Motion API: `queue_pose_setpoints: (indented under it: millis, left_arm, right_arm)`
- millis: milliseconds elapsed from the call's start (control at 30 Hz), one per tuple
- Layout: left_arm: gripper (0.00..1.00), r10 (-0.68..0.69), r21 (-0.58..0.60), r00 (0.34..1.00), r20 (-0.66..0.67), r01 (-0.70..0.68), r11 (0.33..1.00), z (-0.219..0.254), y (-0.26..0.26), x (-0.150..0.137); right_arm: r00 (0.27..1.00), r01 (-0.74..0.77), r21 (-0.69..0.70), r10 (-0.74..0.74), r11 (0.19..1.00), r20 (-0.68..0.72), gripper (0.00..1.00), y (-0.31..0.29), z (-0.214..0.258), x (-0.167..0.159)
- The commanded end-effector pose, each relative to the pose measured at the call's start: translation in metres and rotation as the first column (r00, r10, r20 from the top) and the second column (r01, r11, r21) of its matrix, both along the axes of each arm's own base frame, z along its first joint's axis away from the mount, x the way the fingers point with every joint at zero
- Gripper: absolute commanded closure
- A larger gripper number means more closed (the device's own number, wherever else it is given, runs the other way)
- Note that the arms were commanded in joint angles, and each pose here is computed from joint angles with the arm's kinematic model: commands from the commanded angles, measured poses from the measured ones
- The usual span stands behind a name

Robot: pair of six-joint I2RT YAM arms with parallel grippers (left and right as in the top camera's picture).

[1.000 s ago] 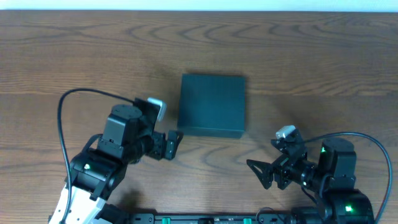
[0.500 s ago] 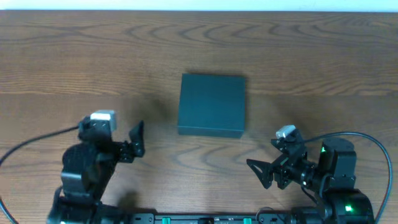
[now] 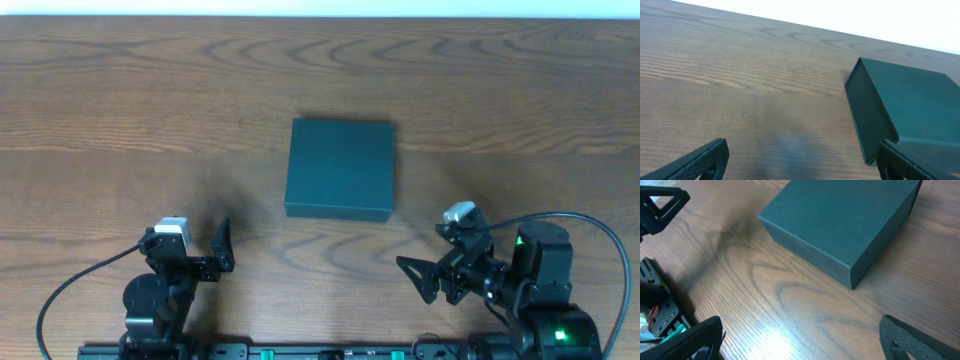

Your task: Pack container

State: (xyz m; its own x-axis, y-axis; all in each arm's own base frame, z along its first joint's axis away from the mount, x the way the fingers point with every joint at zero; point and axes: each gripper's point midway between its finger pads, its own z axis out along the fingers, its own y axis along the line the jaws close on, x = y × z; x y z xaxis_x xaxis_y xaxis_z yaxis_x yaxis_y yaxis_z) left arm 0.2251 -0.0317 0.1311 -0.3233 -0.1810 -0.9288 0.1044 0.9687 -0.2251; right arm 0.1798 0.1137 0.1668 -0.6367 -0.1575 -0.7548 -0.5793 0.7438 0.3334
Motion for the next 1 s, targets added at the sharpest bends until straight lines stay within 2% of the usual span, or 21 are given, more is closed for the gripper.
queue_pose_setpoints:
  millis: [0, 500, 600, 667, 800, 967]
  left_arm:
    - [0.05, -0.011, 0.020, 1.000, -0.011, 0.011, 1.000, -0.009, 0.000, 0.000]
    - [0.05, -0.011, 0.020, 1.000, -0.011, 0.012, 1.000, -0.009, 0.000, 0.000]
    - [0.05, -0.011, 0.020, 1.000, -0.011, 0.012, 1.000, -0.009, 0.000, 0.000]
    - [0.05, -0.011, 0.020, 1.000, -0.011, 0.012, 1.000, -0.009, 0.000, 0.000]
    - [0.05, -0.011, 0.020, 1.000, -0.011, 0.012, 1.000, -0.009, 0.000, 0.000]
    - [0.05, -0.011, 0.020, 1.000, -0.012, 0.012, 1.000, -0.009, 0.000, 0.000]
  right_arm:
    - [1.000, -0.009, 0.014, 0.009, 1.000, -0.008, 0.01, 0.003, 0.000, -0.002]
    - [1.000, -0.009, 0.014, 0.009, 1.000, -0.009, 0.01, 0.003, 0.000, -0.002]
    - [0.991, 0.088, -0.160, -0.071, 0.983, 0.113, 0.01, -0.024, -0.003, 0.011]
    - [0.973, 0.155, -0.228, -0.108, 0.961, 0.204, 0.01, -0.038, 0.001, 0.012]
    - [0.929, 0.221, -0.284, -0.113, 0.933, 0.352, 0.01, -0.051, 0.004, 0.005]
    - [0.905, 0.230, -0.268, -0.105, 0.936, 0.412, 0.01, -0.050, -0.022, -0.002]
